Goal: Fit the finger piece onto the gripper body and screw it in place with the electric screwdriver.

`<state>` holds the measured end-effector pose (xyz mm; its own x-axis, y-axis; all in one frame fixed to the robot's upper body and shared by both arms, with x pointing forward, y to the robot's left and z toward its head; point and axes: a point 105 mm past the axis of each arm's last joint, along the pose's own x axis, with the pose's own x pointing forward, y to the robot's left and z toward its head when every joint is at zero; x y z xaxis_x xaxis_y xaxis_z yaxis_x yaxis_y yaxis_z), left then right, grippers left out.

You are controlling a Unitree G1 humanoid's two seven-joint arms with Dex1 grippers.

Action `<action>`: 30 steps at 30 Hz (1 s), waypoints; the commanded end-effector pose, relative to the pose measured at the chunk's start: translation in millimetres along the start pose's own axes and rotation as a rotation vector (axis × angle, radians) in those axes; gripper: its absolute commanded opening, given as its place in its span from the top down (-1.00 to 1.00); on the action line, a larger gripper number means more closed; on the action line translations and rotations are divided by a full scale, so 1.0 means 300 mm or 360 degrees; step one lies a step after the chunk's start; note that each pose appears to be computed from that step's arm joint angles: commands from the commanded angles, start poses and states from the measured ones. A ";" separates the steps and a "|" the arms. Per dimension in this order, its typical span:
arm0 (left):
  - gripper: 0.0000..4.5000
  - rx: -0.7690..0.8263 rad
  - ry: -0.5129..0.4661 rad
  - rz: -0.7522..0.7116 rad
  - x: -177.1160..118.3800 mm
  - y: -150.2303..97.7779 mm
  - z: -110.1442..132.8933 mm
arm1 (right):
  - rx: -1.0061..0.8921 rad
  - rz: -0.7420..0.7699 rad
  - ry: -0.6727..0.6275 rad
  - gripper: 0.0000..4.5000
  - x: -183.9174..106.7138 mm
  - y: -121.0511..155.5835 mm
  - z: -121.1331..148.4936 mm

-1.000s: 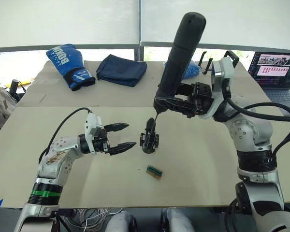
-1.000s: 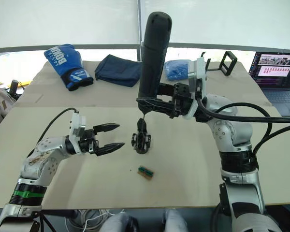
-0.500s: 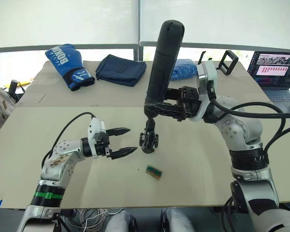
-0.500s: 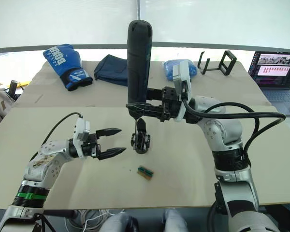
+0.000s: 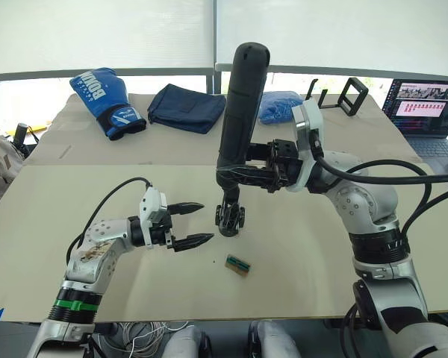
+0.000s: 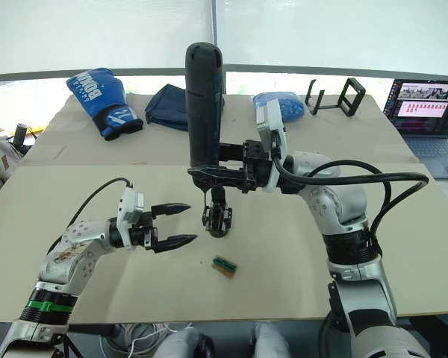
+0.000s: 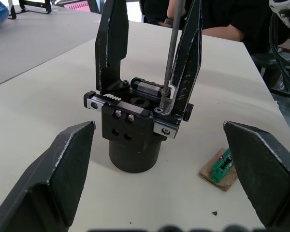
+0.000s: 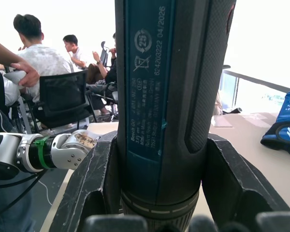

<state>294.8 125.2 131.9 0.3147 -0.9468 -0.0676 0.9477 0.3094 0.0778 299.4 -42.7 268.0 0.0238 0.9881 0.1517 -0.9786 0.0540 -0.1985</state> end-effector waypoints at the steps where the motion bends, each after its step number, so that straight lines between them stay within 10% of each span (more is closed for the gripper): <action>1: -1.00 0.0061 -0.0022 -0.0044 0.009 -0.018 0.020 | -0.0098 0.0037 -0.0038 0.14 0.004 0.018 0.055; 30: -1.00 0.0049 0.0005 -0.0065 0.001 -0.034 -0.017 | -0.0068 0.0005 0.0014 0.14 -0.010 0.013 0.027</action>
<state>287.3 124.8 120.0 0.2869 -0.9541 -0.0857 0.9573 0.2822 0.0627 301.5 -46.8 263.5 0.0475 0.9907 0.1273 -0.9789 0.0716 -0.1914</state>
